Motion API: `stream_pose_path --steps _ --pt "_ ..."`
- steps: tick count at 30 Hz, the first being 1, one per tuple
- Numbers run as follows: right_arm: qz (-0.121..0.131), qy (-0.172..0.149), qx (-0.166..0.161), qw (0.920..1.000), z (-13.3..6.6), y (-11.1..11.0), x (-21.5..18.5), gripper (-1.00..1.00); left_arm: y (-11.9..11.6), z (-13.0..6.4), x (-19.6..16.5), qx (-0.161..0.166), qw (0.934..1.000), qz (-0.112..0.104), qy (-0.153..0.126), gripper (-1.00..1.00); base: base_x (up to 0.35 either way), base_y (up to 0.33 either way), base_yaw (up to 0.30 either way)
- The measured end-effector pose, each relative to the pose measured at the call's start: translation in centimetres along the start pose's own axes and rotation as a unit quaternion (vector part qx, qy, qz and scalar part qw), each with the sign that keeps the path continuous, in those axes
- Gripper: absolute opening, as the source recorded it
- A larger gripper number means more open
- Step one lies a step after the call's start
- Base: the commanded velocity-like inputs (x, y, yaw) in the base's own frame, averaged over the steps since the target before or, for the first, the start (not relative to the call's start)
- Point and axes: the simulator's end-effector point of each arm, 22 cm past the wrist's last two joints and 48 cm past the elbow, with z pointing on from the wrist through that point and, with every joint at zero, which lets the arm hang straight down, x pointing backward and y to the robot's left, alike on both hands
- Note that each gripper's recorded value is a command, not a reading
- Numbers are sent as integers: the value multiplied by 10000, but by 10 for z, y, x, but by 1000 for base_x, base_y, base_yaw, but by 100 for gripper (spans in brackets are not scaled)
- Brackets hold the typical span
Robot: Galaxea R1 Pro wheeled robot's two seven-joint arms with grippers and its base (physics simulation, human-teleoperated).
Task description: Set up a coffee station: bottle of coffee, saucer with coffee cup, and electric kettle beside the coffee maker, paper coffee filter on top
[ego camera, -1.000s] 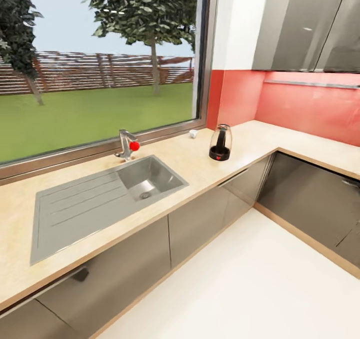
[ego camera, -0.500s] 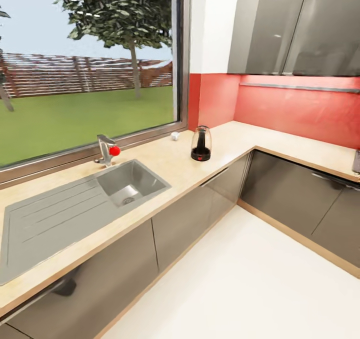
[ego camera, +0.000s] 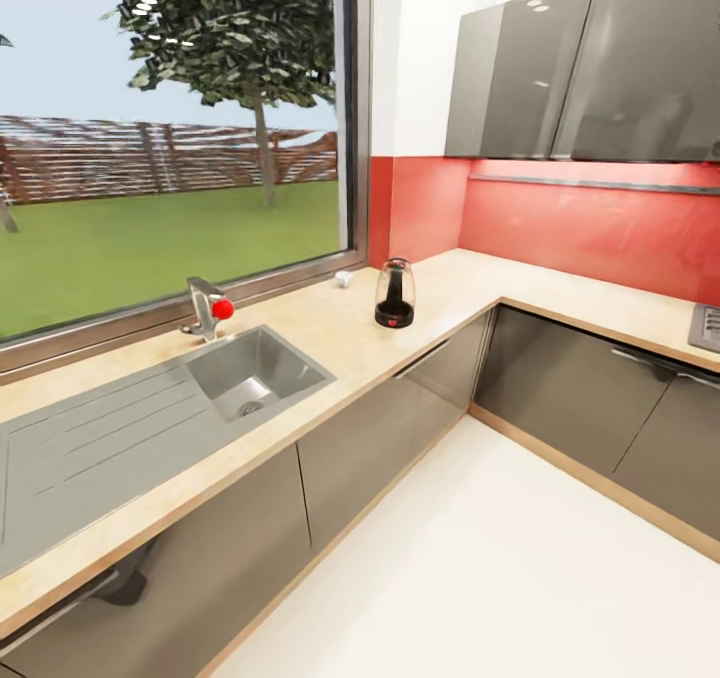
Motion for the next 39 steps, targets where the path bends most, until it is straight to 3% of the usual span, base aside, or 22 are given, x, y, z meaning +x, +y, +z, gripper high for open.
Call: stream_pose_path --steps 13,39 --pt "17 -103 -3 9999 -2 0 -8 100 0 0 -6 14 10000 -20 -77 100 37 -26 -31" --pt "26 -250 -20 9997 -5 1 -20 100 -4 0 -16 49 9997 -90 -203 100 212 -197 -212"
